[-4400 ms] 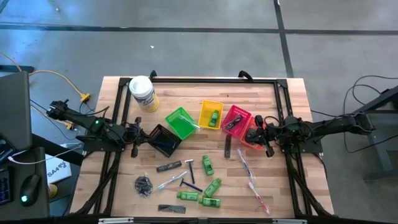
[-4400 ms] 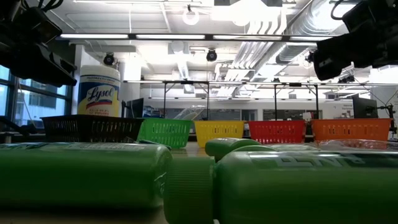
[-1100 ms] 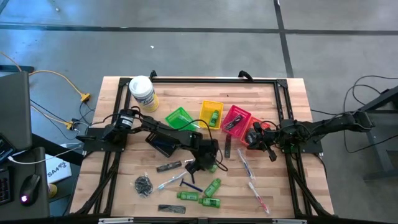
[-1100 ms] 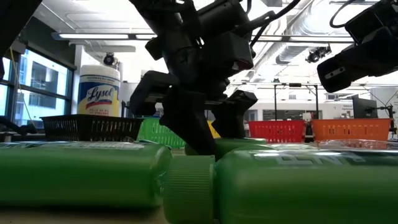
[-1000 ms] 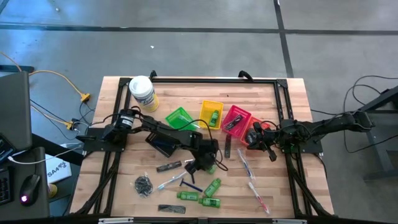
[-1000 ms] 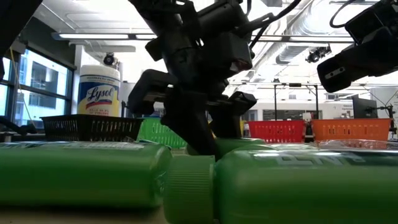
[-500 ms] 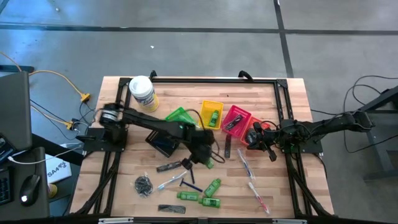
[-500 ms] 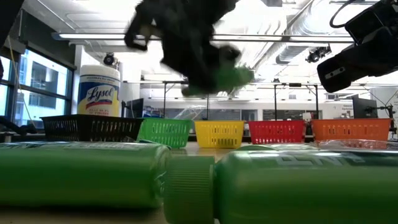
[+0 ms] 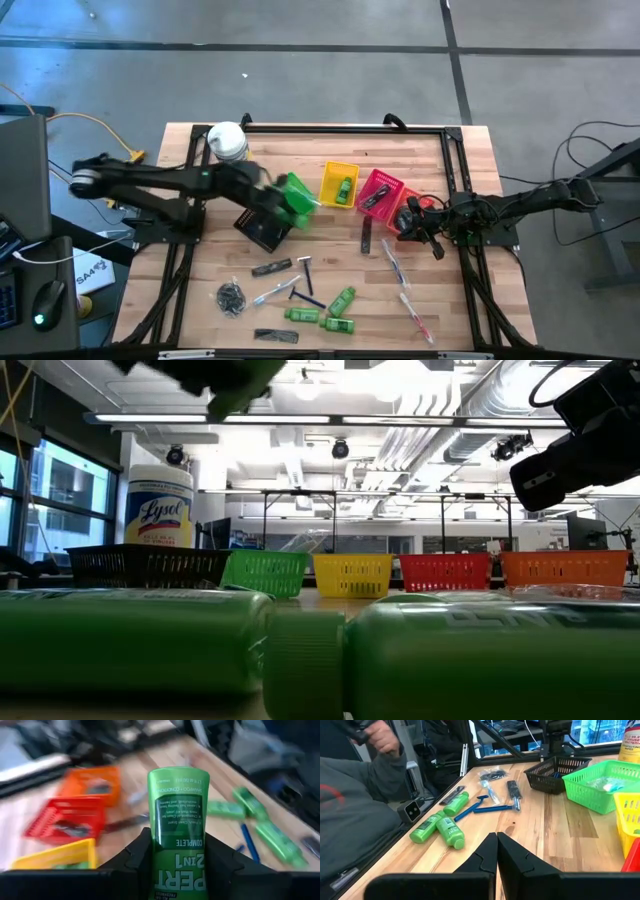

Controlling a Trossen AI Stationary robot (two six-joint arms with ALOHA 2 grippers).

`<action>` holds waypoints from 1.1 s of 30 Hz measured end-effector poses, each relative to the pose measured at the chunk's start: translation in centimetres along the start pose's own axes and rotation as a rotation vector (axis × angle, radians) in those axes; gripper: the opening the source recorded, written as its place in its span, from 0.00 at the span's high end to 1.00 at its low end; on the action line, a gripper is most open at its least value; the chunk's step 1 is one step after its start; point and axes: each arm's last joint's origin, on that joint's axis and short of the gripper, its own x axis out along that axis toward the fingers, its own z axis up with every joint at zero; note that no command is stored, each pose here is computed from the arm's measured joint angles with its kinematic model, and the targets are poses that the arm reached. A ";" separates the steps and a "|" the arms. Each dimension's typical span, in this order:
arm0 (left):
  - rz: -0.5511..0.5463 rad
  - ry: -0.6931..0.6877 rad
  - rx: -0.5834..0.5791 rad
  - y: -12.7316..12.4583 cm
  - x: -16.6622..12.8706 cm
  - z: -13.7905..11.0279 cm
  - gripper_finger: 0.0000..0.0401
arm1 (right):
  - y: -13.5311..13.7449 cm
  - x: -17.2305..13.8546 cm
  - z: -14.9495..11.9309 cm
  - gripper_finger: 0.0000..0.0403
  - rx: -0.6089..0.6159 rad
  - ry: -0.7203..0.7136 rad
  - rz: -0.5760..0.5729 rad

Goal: Pick & Place Travel size toiletries
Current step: Put the green shampoo into the yellow bin

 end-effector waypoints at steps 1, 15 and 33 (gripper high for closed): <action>0.030 -0.026 -0.023 -0.1 -0.9 -0.8 0.70 | 0.0 0.0 0.0 1.00 0.000 -0.001 0.001; 0.265 -0.283 -0.204 -4.1 -6.9 -8.9 0.71 | 0.0 0.0 0.2 1.00 -0.004 -0.017 -0.001; 0.352 -0.379 -0.275 -5.4 -7.7 -12.9 0.71 | 0.0 0.0 0.2 1.00 -0.006 -0.026 -0.020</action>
